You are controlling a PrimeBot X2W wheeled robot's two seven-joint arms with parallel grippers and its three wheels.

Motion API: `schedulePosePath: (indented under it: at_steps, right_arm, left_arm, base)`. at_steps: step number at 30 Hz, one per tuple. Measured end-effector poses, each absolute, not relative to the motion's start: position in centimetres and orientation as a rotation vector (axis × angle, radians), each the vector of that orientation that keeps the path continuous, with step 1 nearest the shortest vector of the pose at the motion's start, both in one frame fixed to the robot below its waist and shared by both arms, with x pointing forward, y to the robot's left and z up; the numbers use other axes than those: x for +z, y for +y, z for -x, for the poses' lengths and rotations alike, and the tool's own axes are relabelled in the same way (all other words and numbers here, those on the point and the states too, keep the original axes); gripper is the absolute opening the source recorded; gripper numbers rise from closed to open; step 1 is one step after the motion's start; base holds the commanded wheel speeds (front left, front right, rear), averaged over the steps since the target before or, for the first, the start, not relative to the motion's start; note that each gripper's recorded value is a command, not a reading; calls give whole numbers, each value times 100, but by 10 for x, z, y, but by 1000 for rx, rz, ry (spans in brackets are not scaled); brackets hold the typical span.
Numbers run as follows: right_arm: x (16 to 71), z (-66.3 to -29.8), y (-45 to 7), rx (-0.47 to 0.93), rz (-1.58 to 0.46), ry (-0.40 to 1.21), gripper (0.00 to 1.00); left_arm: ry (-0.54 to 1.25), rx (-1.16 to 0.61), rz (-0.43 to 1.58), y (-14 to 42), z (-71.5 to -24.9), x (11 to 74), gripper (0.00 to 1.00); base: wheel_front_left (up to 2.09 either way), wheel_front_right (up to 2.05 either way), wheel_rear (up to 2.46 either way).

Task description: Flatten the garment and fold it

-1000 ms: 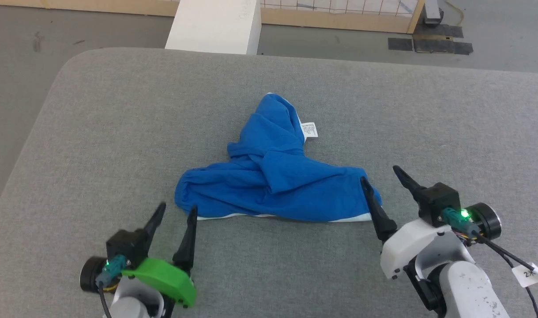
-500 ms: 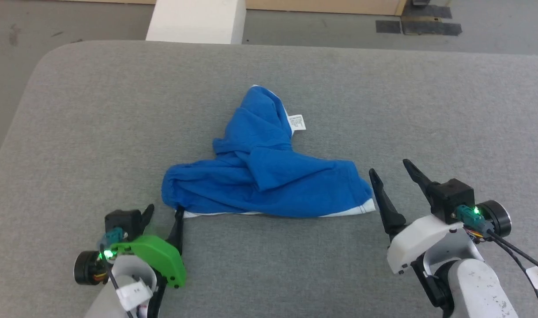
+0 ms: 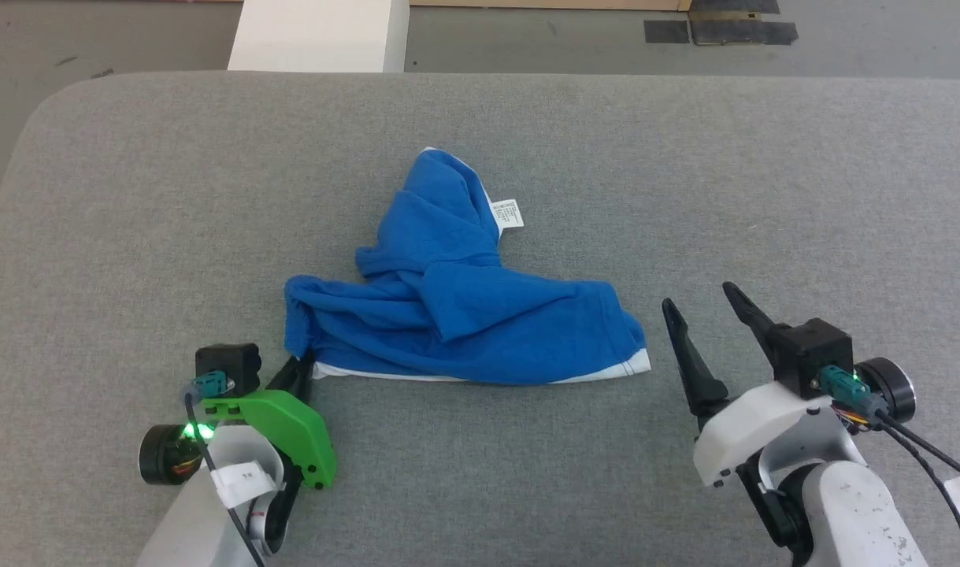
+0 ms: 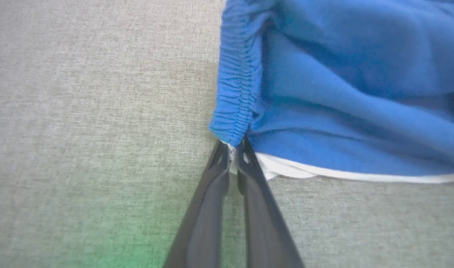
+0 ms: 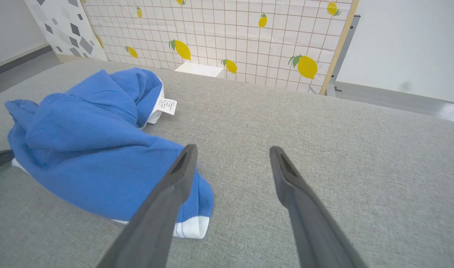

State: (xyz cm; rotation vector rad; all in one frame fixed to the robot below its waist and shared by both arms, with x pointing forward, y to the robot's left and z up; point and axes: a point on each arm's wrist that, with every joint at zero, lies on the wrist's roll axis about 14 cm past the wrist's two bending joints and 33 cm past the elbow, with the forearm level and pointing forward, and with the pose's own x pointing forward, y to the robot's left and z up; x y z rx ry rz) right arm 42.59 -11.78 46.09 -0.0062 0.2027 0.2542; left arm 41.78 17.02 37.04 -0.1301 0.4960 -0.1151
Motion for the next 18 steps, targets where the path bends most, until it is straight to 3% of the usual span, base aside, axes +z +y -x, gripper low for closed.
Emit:
schedulePosePath:
  at_steps: [6,18]
  right_arm:
    - [458,-425,-116,259,9,227,100]
    - [391,-409,-95,331,40,536,100]
  left_arm:
    - [446,-106,128,172,-419,378,0]
    - [409,-76,145,176,-419,381,0]
  base:
    - [0,0,0]
    - [0,0,0]
